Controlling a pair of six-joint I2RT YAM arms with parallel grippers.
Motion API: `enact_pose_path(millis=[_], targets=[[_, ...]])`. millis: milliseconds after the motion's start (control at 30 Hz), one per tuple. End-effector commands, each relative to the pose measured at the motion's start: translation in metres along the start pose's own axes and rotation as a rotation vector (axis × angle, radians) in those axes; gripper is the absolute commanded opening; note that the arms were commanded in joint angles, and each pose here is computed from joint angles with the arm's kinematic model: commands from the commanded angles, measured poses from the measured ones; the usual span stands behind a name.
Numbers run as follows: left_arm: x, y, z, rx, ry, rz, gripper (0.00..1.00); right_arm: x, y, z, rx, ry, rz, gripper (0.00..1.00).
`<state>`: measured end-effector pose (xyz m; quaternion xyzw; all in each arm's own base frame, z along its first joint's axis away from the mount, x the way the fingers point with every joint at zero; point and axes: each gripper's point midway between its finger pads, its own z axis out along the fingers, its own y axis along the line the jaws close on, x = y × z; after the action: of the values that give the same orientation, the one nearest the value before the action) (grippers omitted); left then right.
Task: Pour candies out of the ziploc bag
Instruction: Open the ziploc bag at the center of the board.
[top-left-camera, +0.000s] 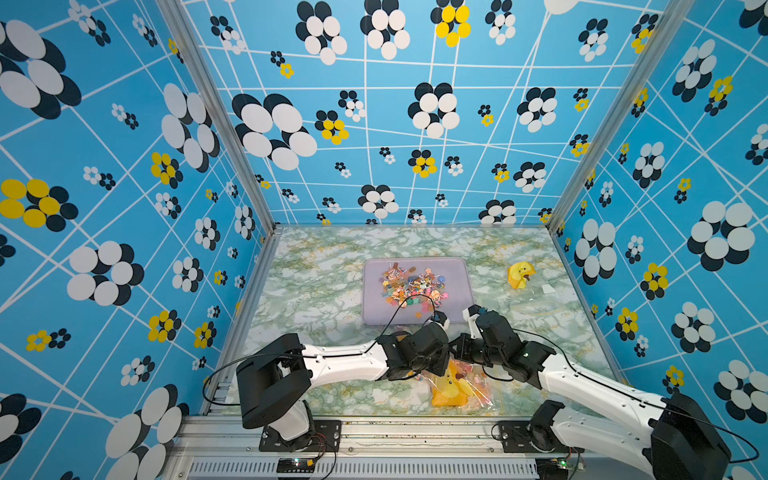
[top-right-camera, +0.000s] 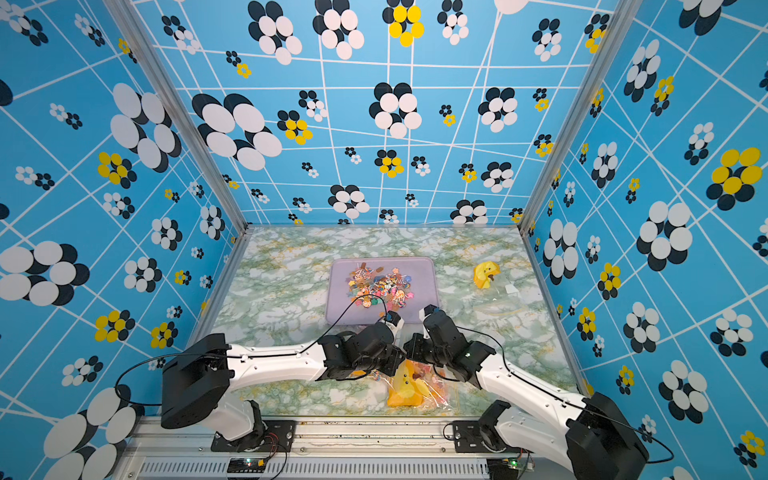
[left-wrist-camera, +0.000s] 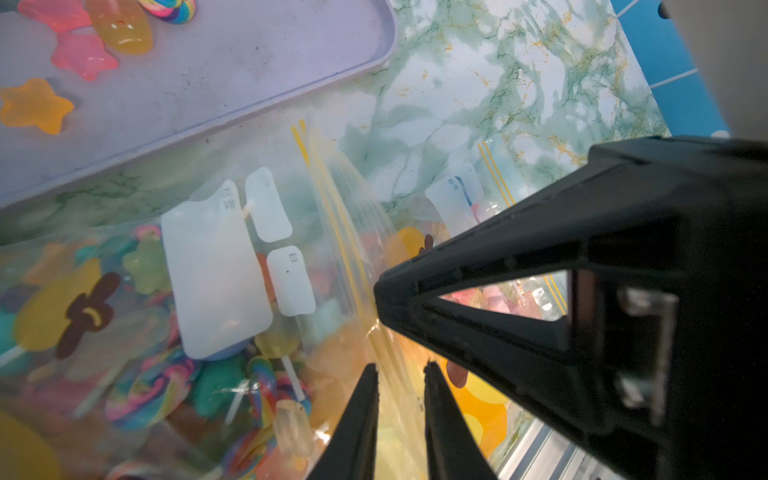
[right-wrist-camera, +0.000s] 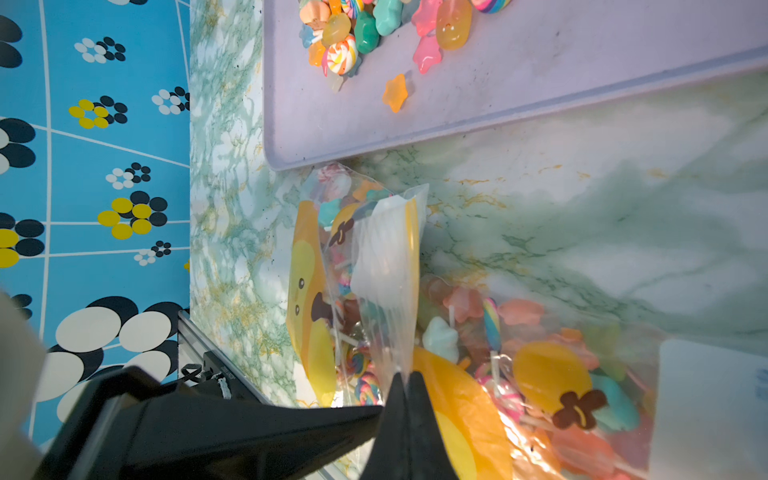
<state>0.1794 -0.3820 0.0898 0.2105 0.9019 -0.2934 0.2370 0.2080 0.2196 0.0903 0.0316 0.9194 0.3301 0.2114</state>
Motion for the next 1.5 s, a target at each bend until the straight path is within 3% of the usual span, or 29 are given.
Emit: enact_pose_path(millis=[0,567,967,1067,1467], targets=[[-0.002,0.000,0.003,-0.005,0.002,-0.014,0.23,-0.009,0.015,-0.007,-0.033,-0.022,-0.025,0.00],[-0.002,0.004,0.009,-0.025,0.006,-0.020,0.22,-0.010,0.019,-0.008,-0.052,-0.027,-0.024,0.00],[-0.003,0.008,0.009,-0.045,-0.003,-0.023,0.09,-0.012,0.026,-0.012,-0.079,-0.033,-0.021,0.00],[-0.004,0.011,0.006,-0.068,-0.006,-0.022,0.00,-0.012,0.025,-0.013,-0.077,-0.031,-0.020,0.00],[-0.009,0.042,-0.017,-0.216,-0.042,-0.019,0.00,-0.010,0.017,-0.014,-0.035,-0.027,-0.040,0.00]])
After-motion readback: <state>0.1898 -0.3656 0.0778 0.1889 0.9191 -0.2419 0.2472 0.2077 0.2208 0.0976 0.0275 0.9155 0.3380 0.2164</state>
